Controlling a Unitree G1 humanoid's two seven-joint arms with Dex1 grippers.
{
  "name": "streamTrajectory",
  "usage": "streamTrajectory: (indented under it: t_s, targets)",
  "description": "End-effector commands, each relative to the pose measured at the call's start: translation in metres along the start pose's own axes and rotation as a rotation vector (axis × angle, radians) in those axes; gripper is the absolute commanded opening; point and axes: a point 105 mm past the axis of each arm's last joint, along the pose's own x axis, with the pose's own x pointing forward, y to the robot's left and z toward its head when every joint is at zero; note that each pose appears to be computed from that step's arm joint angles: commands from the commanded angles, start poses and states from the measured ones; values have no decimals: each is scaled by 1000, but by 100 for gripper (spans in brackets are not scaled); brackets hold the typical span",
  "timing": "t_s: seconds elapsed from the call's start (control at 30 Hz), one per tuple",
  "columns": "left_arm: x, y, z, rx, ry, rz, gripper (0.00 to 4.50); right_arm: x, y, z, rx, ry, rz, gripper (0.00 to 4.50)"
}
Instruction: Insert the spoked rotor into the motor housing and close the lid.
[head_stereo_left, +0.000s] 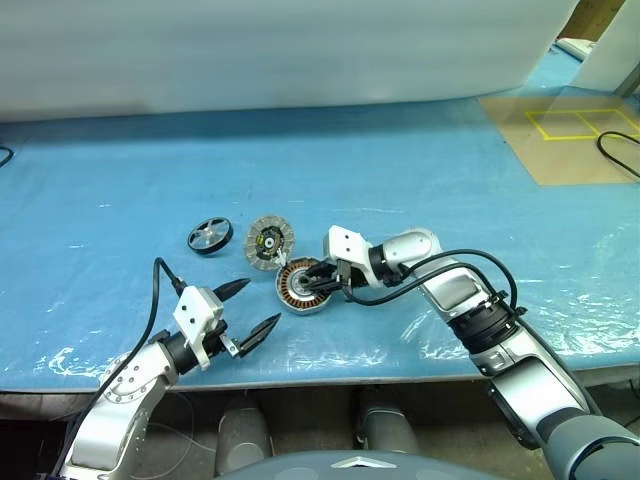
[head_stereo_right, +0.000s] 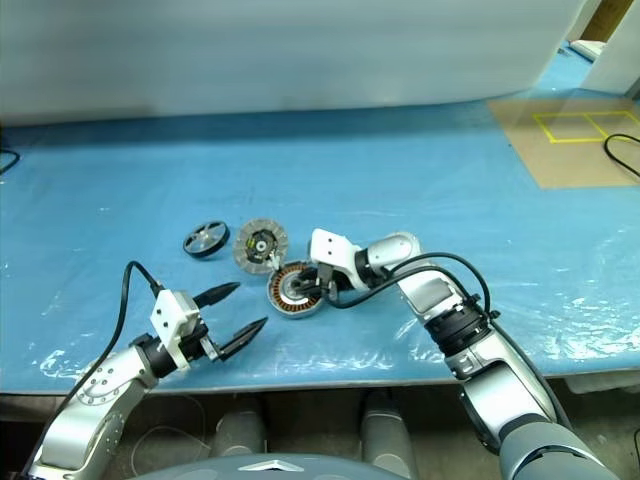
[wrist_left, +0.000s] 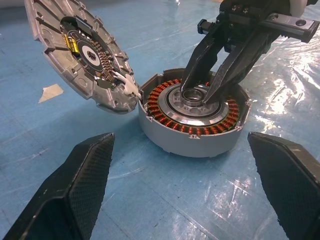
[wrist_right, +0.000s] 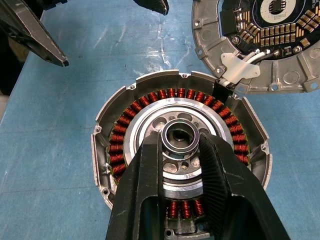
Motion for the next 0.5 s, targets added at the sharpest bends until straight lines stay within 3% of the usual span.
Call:
streamTrajectory:
  t_s: [0.03,0.33,0.37,0.5]
  targets:
    - [0,0,5,22,-23,0,450,3,6,7,-28,-21,25,65]
    - [1,0,6,22,-23,-1,450,1,7,3,-20,-11,32,65]
    - [1,0,6,22,-22,-1,450,1,7,3,-17,-12,31,138]
    - [1,0,6,23,-21,-2,450,-3,3,12,33,-71,17,259]
